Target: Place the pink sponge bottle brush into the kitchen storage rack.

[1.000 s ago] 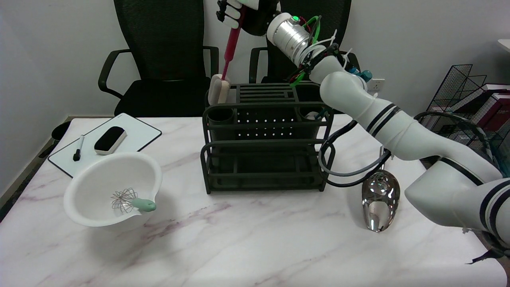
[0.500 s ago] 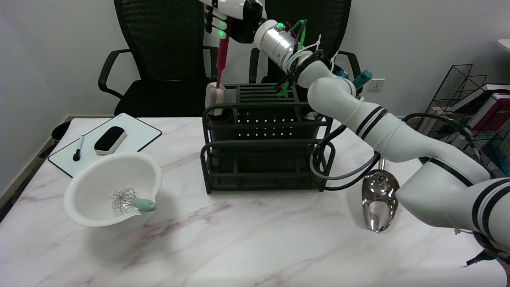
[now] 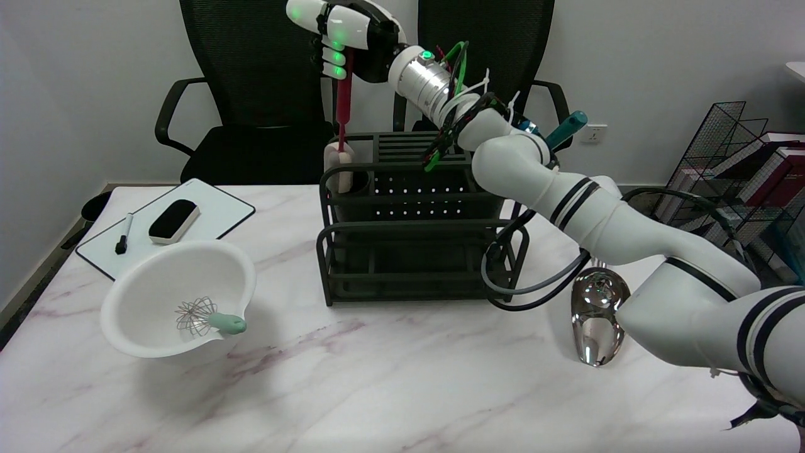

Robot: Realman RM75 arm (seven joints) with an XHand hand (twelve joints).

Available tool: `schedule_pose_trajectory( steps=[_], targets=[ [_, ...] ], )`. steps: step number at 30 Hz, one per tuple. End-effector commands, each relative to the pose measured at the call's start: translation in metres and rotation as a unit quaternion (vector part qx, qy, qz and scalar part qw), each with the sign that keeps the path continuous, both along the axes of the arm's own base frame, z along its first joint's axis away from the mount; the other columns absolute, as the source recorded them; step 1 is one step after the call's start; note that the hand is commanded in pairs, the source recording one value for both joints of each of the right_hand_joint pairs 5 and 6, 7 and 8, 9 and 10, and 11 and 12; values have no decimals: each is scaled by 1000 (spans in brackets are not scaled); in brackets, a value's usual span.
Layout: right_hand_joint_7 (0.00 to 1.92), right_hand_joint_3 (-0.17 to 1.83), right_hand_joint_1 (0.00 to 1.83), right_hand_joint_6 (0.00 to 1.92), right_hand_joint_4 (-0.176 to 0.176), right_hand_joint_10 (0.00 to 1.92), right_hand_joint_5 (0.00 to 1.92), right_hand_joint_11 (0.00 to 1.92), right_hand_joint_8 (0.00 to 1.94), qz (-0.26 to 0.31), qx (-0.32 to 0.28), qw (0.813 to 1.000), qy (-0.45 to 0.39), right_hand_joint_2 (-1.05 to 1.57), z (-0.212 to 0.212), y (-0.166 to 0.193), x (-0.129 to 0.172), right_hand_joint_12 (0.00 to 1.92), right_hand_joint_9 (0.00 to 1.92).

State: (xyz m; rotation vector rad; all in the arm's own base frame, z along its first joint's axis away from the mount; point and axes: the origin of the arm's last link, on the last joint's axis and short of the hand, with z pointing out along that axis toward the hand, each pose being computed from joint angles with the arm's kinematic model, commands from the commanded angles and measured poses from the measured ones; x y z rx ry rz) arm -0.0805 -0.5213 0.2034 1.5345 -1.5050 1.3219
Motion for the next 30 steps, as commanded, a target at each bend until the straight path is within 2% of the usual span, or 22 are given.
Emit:
schedule_pose_trajectory(
  steps=[1,13,30],
  targets=[
    [1920,355,1042,1920,0,1920,1920,1909,1920,19,-12,999,43,1571,-5,-1,-8,1909,1920],
    [1920,366,1040,1920,0,1920,1920,1903,1920,35,-19,998,45,1571,-2,-1,0,1903,1920],
    [1920,373,1039,1920,0,1920,1920,1890,1920,6,-18,998,51,1571,2,3,-27,1890,1920]
  ],
)
